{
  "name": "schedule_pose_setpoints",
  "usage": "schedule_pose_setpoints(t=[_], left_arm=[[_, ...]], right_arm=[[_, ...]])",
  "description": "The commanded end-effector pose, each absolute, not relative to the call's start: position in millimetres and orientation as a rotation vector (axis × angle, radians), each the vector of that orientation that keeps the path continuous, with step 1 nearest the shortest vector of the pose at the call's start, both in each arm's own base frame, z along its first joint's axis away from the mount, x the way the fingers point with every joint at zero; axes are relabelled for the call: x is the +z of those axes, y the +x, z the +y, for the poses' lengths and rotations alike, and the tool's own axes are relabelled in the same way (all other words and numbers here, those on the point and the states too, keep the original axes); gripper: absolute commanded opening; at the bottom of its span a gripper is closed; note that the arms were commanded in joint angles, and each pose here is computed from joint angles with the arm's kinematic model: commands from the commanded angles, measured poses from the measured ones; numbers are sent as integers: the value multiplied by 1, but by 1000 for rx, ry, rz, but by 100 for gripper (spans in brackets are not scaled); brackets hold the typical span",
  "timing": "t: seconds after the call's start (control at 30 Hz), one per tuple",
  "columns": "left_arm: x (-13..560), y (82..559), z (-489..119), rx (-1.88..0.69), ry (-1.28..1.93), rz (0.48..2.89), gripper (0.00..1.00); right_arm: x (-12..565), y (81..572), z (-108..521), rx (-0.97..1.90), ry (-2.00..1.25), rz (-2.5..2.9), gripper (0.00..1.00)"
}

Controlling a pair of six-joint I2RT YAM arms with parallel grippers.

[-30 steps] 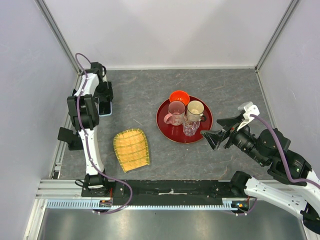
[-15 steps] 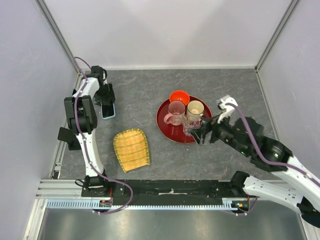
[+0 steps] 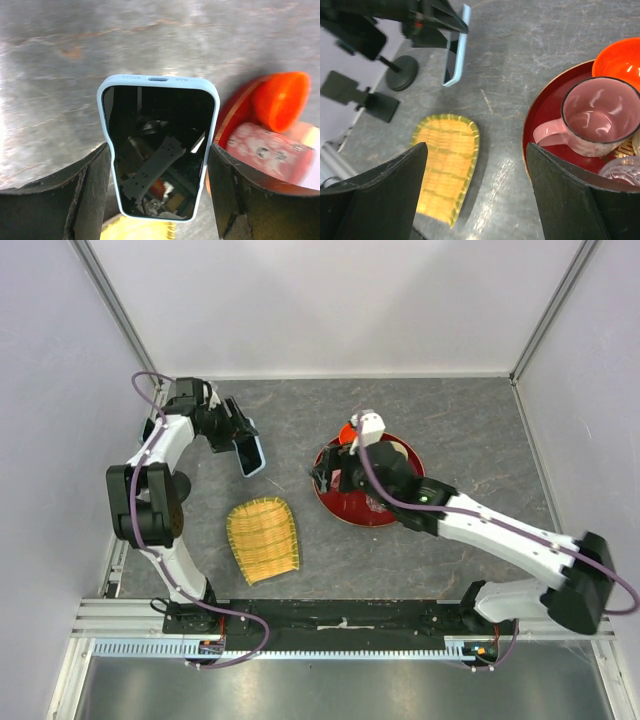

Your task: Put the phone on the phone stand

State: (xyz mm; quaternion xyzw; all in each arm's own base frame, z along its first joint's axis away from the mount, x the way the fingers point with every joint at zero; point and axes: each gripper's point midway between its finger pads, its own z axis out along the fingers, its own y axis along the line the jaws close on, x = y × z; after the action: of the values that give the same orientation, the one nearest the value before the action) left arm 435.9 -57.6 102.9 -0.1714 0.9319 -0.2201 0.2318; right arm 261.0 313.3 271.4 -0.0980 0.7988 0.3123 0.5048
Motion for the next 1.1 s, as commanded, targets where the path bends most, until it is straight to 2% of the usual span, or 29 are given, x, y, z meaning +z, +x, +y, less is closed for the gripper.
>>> schedule_pose_setpoints(t=[0.0, 0.07, 0.1, 0.13, 0.2, 0.27, 0.3, 0.33, 0.4, 0.53, 0.6, 0.83, 1.07], left_arm=[[196, 447, -101, -955, -353, 2270, 2], [218, 439, -112, -1033, -268, 2196, 2], [223, 436, -112, -1028, -251, 2183, 2], [223, 434, -114, -1023, -233, 2178, 2], [232, 430, -112, -994, -193, 2153, 2], [241, 426, -114, -958, -139, 2126, 2], [243, 427, -113, -928, -131, 2118, 2], [246, 426, -112, -914, -116, 2109, 2], [258, 418, -128, -891, -20, 2083, 2], [272, 410, -140, -745, 112, 2025, 2], [277, 407, -140, -687, 127, 2003, 2], [278, 398, -163, -638, 253, 1955, 2], [275, 394, -176, -586, 339, 1938, 2]], right_arm=[[287, 310, 338, 693, -101, 1809, 87], [309, 329, 345, 683, -31, 1762, 87], [302, 347, 347, 664, 7, 1775, 86], [325, 358, 352, 719, 62, 1743, 86], [322, 387, 356, 757, 100, 1758, 86], [346, 406, 357, 822, 139, 1727, 85], [335, 426, 351, 800, 152, 1748, 84], [354, 430, 357, 856, 114, 1731, 84], [334, 452, 354, 829, 60, 1807, 84], [323, 445, 374, 925, -214, 1894, 83], [316, 446, 369, 866, -292, 1909, 82], [305, 435, 355, 870, -265, 1934, 82], [325, 427, 335, 911, -211, 1906, 81]])
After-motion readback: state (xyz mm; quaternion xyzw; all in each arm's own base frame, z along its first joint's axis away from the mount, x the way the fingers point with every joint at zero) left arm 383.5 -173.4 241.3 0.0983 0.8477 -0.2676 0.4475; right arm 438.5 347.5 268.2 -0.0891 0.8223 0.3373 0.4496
